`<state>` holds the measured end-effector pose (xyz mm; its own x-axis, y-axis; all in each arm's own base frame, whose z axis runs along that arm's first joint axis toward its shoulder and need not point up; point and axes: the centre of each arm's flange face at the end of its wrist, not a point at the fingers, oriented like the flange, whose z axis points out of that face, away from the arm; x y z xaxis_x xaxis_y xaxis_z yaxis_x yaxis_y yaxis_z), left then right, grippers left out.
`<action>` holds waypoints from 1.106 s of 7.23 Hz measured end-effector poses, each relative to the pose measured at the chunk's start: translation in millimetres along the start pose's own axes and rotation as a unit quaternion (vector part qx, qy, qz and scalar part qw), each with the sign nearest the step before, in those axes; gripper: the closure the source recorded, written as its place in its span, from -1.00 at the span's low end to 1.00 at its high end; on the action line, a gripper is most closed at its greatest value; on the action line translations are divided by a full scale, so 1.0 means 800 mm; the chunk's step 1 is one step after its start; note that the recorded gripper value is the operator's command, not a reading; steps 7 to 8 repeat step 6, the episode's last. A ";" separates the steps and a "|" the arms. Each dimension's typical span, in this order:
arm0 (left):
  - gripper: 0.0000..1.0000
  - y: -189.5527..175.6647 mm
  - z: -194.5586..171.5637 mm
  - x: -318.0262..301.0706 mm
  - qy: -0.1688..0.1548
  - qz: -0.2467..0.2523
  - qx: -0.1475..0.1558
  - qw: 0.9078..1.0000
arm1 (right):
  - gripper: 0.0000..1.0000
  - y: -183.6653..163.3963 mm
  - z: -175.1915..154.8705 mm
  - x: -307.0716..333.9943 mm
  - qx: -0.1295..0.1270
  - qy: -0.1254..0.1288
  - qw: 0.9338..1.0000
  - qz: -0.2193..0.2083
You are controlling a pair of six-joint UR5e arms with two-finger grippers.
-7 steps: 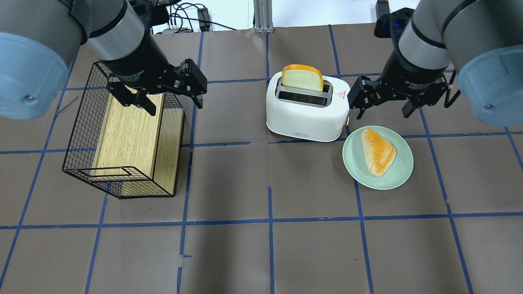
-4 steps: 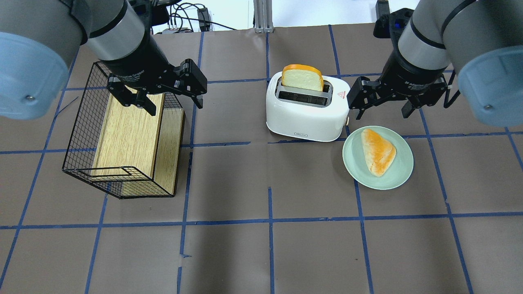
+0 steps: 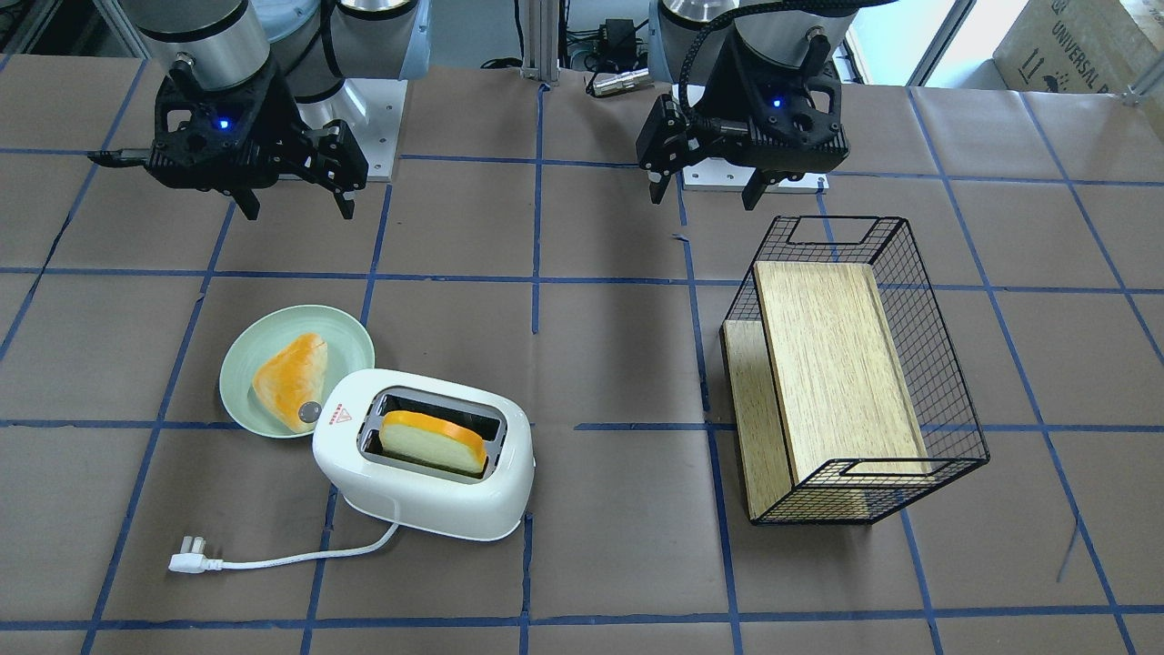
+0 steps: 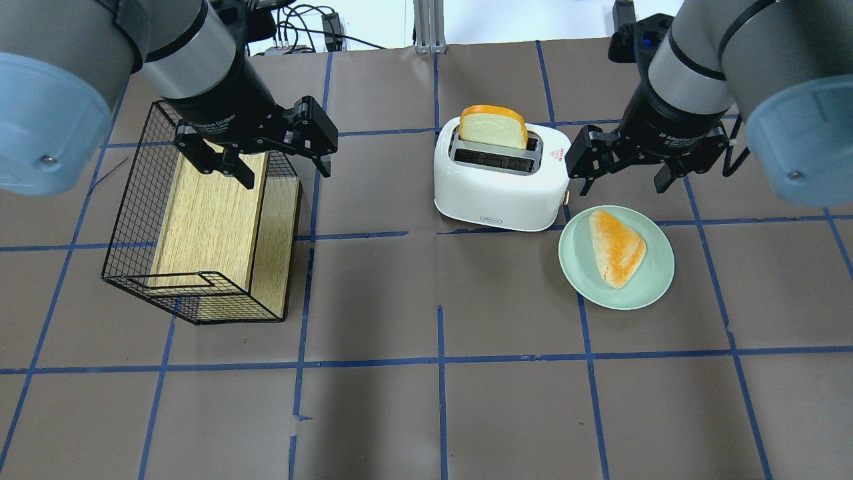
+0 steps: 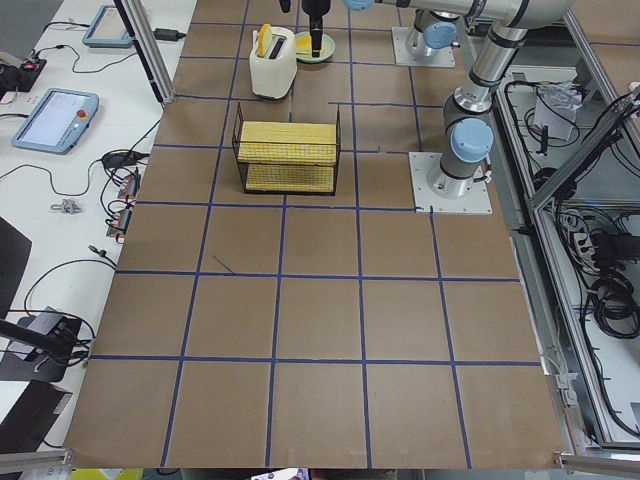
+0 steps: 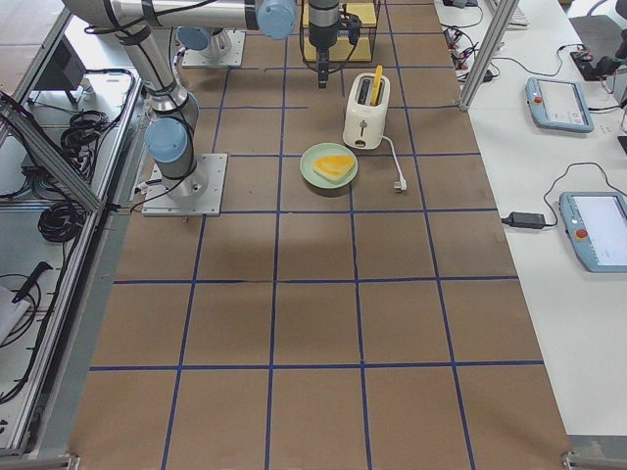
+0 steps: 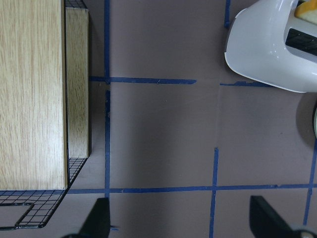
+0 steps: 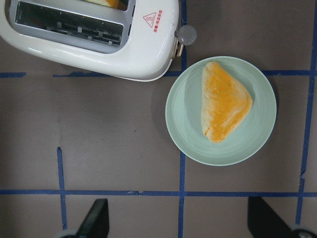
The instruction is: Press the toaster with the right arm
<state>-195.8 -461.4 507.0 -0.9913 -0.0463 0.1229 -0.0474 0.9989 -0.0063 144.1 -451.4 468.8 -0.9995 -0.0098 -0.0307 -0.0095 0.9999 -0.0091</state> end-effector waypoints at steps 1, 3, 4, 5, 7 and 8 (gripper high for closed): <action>-1.00 0.000 0.000 0.000 0.000 0.000 0.000 1.000 | -1.00 0.002 0.004 0.000 -0.003 0.000 1.000 0.000; -1.00 0.000 0.000 0.000 0.000 0.000 0.000 1.000 | -1.00 0.006 0.011 0.001 -0.007 0.000 1.000 0.000; -1.00 0.000 0.000 0.000 0.000 0.000 0.000 1.000 | -1.00 0.006 0.012 0.001 -0.008 0.000 1.000 0.000; -1.00 0.000 0.000 0.000 0.000 0.000 0.000 1.000 | -1.00 0.007 0.012 0.001 -0.008 0.000 1.000 0.000; -1.00 0.000 0.000 0.000 0.000 0.000 0.000 1.000 | -1.00 0.007 0.015 0.002 -0.009 0.001 1.000 0.000; -1.00 0.000 0.000 0.000 0.000 0.000 0.000 1.000 | -1.00 0.007 0.015 0.002 -0.009 0.001 1.000 0.000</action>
